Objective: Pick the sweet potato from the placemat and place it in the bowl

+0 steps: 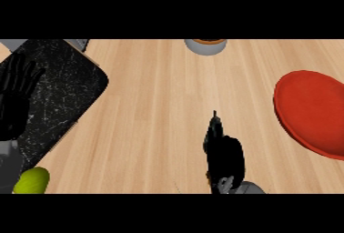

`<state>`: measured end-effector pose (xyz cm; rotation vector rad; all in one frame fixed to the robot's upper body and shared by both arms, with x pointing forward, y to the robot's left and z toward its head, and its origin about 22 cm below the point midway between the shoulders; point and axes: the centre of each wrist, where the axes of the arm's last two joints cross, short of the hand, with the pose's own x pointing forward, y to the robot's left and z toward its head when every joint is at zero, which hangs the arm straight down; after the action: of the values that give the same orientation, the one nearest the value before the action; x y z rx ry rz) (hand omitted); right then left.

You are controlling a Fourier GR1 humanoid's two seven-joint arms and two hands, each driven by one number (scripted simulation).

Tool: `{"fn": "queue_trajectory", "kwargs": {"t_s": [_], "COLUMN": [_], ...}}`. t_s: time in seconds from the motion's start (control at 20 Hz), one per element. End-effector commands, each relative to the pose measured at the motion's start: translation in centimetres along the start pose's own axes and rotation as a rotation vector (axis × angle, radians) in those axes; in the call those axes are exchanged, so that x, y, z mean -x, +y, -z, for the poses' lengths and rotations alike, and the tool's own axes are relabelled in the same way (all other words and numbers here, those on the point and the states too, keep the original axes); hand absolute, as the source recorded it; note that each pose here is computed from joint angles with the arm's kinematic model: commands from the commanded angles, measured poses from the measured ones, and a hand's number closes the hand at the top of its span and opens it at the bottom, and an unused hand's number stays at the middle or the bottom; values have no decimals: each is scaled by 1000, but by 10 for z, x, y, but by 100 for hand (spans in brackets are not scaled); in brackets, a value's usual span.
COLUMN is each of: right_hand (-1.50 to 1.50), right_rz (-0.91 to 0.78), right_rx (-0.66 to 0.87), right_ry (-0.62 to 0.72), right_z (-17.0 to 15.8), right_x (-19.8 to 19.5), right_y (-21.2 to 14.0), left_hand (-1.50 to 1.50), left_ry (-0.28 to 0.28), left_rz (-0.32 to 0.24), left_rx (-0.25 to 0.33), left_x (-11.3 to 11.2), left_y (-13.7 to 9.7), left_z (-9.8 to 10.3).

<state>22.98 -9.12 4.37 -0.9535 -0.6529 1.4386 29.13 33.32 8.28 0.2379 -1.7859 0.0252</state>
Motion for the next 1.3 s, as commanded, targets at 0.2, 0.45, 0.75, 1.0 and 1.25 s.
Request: {"fn": "queue_trajectory", "kwargs": {"t_s": [0.2,0.45,0.75,1.0,1.25], "right_hand": [150,150,150,150,150], "right_rz": [-55,104,205,247,360], "right_rx": [19,106,163,323,461], "right_ry": [37,113,157,216,109], "right_z": [-2,21,21,1,-28], "right_x": [-6,161,254,348,422], "right_y": [-8,0,-18,-48,-65], "left_hand": [0,0,0,0,0], "left_ry": [-5,40,46,52,35], "left_rz": [2,23,24,36,33], "left_rx": [3,-83,-138,-136,-130], "left_x": [-4,7,10,12,11], "left_y": [-1,17,27,32,32], "left_z": [-3,-8,-13,-20,-21]}}
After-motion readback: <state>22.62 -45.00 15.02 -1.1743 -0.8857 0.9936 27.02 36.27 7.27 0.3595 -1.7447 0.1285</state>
